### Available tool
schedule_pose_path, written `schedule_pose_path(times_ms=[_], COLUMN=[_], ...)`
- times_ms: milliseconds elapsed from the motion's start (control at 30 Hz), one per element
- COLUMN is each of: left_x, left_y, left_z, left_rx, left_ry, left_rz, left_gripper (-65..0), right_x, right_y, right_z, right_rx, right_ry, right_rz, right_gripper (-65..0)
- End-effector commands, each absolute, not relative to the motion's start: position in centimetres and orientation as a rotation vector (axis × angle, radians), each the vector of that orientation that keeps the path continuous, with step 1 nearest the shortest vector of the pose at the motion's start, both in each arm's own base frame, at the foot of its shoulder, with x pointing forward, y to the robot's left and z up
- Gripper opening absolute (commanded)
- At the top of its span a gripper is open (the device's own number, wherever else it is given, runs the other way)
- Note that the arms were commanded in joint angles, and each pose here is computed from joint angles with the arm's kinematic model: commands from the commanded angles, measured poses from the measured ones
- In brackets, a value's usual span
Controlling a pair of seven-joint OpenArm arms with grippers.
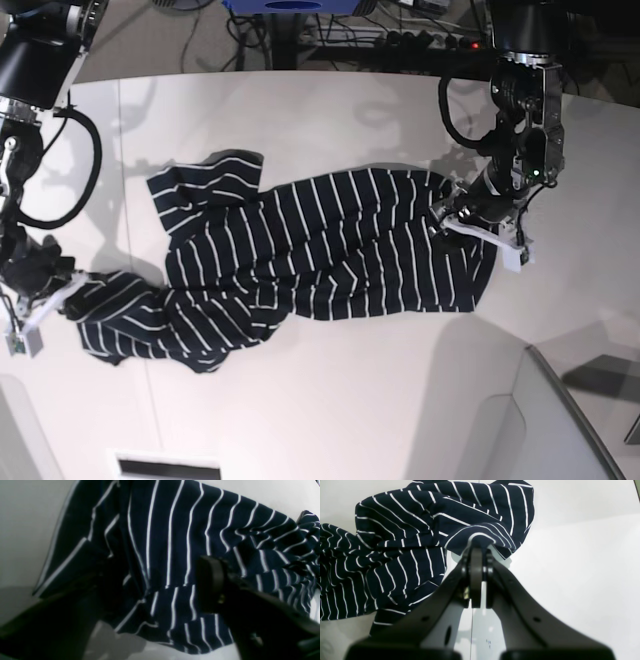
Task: Layout the t-shirt on the table in an organized manner, then fold the t-shirt properly
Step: 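Adjust the left gripper's grip along the shirt edge, right gripper holding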
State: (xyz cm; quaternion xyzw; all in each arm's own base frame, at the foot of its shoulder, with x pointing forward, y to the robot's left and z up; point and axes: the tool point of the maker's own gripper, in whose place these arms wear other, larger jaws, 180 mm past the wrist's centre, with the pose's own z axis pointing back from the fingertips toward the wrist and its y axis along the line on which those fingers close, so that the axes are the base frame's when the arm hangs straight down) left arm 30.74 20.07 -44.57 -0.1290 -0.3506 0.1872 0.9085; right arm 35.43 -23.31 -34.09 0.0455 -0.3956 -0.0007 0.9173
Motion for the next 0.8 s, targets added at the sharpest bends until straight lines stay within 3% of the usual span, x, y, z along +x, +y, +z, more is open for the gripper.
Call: schedule_pose_path(times_ms=[0, 300, 400, 533, 767], left_x=[32.2, 32.6, 32.6, 32.6, 32.6], left_y=[20.6, 19.9, 19.8, 19.8, 19.9], left_z=[-43.5, -44.6, -44.6, -44.7, -44.6], left_rx=[-0.269, -0.281, -0.283, -0.283, -0.281], left_ry=[-0.767, -0.738, -0.738, -0.736, -0.737], left_rz=[0.386, 0.404, 0.404, 0.404, 0.405], left_gripper=[-29.6, -37.4, -46.6, -63.8, -65.0], right_x=[36.3, 36.3, 36.3, 36.4, 36.4], right_y=[-23.6, -23.6, -23.6, -23.6, -23.6], right_z=[-32.7, -32.7, -32.7, -32.6, -32.6], right_rx=[0.087, 0.087, 0.087, 0.087, 0.087], right_ry=[-0.863, -0.863, -0.864, -0.866, -0.866], right_rz=[0.007, 0.007, 0.007, 0.007, 0.007], right_gripper=[-64.8, -64.8, -64.8, -64.8, -64.8])
